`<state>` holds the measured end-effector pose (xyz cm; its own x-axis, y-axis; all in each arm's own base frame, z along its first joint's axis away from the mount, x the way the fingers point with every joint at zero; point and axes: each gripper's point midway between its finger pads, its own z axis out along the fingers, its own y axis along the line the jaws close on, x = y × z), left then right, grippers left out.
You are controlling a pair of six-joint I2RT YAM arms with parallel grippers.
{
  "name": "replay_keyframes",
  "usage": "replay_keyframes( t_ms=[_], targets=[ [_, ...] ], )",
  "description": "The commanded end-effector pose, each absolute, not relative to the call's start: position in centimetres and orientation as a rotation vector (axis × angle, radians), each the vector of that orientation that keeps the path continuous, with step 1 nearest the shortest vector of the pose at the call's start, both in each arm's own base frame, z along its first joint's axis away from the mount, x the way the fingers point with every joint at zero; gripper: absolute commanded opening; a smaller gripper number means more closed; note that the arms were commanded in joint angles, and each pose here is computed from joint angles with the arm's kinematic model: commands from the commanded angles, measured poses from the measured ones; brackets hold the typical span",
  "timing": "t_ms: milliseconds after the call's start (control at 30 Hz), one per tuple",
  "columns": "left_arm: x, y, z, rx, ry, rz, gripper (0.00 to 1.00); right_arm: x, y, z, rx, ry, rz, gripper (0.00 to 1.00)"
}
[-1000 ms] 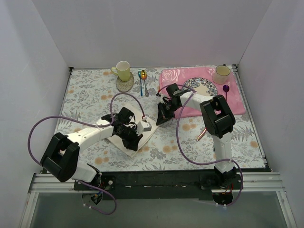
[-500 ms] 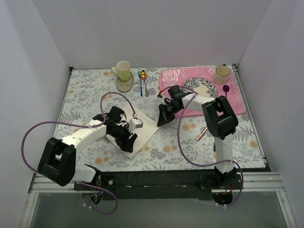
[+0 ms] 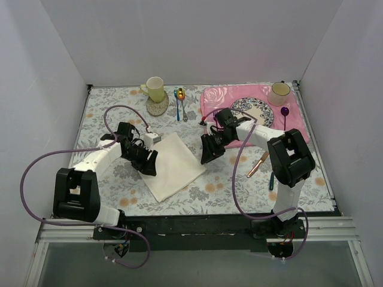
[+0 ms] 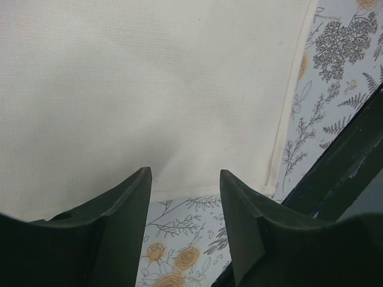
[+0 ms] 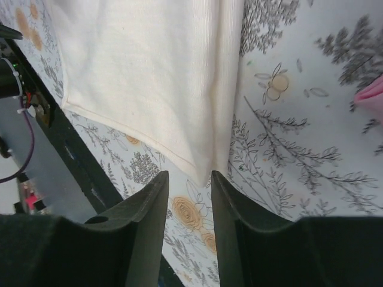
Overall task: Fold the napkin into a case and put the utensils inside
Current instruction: Move the square-folded napkin to the center of the board.
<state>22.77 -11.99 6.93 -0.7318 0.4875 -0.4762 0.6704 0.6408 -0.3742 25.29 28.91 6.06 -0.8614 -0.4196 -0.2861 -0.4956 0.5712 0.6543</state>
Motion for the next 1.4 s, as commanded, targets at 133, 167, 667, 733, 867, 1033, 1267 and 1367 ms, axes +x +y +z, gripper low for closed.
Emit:
replay_keyframes(
  t_ms=[133,167,667,733,867,1033,1267,1367],
  targets=[
    [25.5,-11.2,4.1,0.847,2.578,-0.66,0.41,30.0,31.9,12.0,-0.975,2.377,1.132,0.38],
    [26.3,-11.3,4.2,0.847,2.564,-0.652,0.41,29.9,32.4,11.5,-0.988,2.388,1.154,0.37],
    [30.7,-10.1,2.7,1.009,2.518,-0.596,0.41,29.7,35.9,3.9,-1.043,2.477,1.144,0.31],
    [31.2,-9.6,2.9,1.006,2.499,-0.602,0.42,28.9,34.9,2.6,-1.017,2.533,1.126,0.31],
    [32.3,-8.4,4.5,0.925,2.475,-0.704,0.46,26.2,33.9,1.8,-0.956,2.597,1.189,0.31],
    [32.8,-9.8,9.4,0.799,2.332,-0.947,0.51,21.7,34.7,4.0,-0.861,2.598,1.464,0.37],
    [33.2,-12.5,13.4,0.546,2.253,-1.159,0.51,23.8,36.4,11.7,-0.987,2.339,1.512,0.45],
    [33.0,-13.8,14.2,0.495,2.257,-1.218,0.5,22.9,35.4,12.1,-1.063,2.339,1.469,0.46]
  ],
)
